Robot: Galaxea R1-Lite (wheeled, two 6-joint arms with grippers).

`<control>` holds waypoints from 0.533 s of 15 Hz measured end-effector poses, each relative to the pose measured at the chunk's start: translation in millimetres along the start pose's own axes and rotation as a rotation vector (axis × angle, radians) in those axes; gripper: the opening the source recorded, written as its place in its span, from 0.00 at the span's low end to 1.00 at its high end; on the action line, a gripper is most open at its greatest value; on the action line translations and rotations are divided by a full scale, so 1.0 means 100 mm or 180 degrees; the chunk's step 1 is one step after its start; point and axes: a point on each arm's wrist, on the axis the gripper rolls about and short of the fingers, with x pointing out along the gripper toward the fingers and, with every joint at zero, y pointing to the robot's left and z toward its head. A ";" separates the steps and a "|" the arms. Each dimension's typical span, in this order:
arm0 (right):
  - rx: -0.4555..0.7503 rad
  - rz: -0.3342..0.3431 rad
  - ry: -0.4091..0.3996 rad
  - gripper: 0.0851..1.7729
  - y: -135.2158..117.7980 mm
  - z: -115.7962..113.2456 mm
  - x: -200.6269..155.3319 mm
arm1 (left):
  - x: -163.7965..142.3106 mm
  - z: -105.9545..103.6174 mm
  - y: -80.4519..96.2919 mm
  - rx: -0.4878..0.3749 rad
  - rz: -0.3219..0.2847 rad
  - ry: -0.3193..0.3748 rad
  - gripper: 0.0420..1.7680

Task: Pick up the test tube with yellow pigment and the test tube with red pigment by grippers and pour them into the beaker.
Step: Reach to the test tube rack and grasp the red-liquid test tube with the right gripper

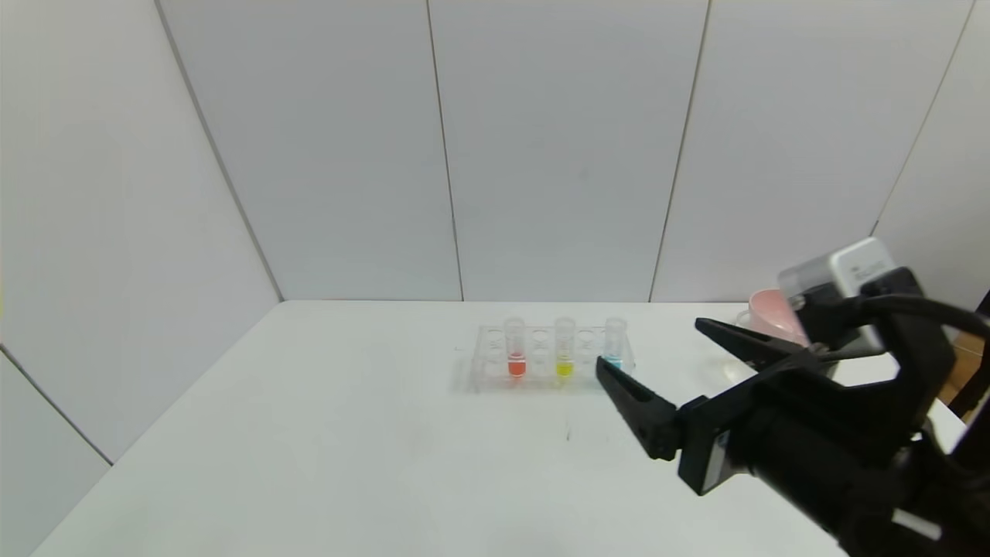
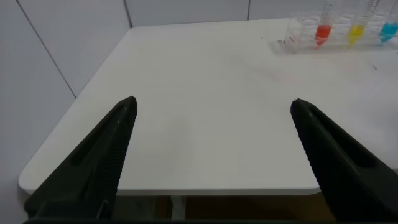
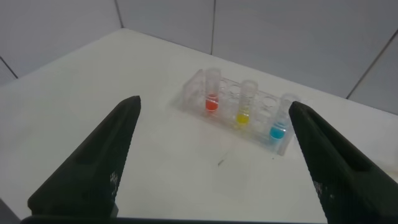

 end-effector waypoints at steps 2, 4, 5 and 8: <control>-0.0021 0.0040 0.0022 0.96 0.17 -0.14 0.18 | 0.00 0.00 0.00 0.0000 0.0000 0.0001 1.00; -0.0066 0.0018 0.0103 0.96 0.30 -0.30 0.36 | 0.00 0.00 0.00 0.0000 0.0000 0.0001 1.00; -0.0096 0.0013 0.0151 0.96 0.35 -0.36 0.44 | 0.00 0.00 0.00 0.0000 0.0000 0.0000 1.00; -0.0115 -0.0006 0.0187 0.96 0.49 -0.46 0.70 | 0.00 0.00 0.00 -0.0041 0.0000 -0.0004 1.00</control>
